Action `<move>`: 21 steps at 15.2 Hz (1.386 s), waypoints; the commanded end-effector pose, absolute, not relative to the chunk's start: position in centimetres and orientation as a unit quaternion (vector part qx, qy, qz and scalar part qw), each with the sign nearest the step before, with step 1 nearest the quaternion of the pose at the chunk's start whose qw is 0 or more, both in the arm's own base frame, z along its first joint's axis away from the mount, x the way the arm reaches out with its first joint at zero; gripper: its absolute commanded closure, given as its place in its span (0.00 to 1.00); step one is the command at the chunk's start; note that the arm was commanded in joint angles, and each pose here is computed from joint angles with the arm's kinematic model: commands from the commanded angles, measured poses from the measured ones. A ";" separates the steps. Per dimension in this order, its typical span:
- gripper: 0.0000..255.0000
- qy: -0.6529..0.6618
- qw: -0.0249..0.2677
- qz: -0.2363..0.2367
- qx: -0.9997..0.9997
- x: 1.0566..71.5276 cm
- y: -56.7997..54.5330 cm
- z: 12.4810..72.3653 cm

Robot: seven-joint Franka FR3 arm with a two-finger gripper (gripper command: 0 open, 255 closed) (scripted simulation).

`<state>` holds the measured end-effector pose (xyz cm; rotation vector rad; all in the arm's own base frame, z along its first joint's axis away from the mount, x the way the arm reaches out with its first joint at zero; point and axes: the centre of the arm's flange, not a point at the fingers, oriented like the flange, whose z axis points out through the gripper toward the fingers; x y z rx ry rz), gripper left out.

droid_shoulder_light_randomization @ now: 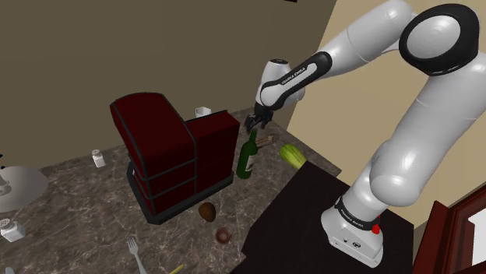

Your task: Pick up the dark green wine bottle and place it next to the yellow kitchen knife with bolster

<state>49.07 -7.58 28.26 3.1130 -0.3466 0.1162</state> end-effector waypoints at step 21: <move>1.00 -0.111 0.004 0.038 0.993 49.4 -7.8 25.3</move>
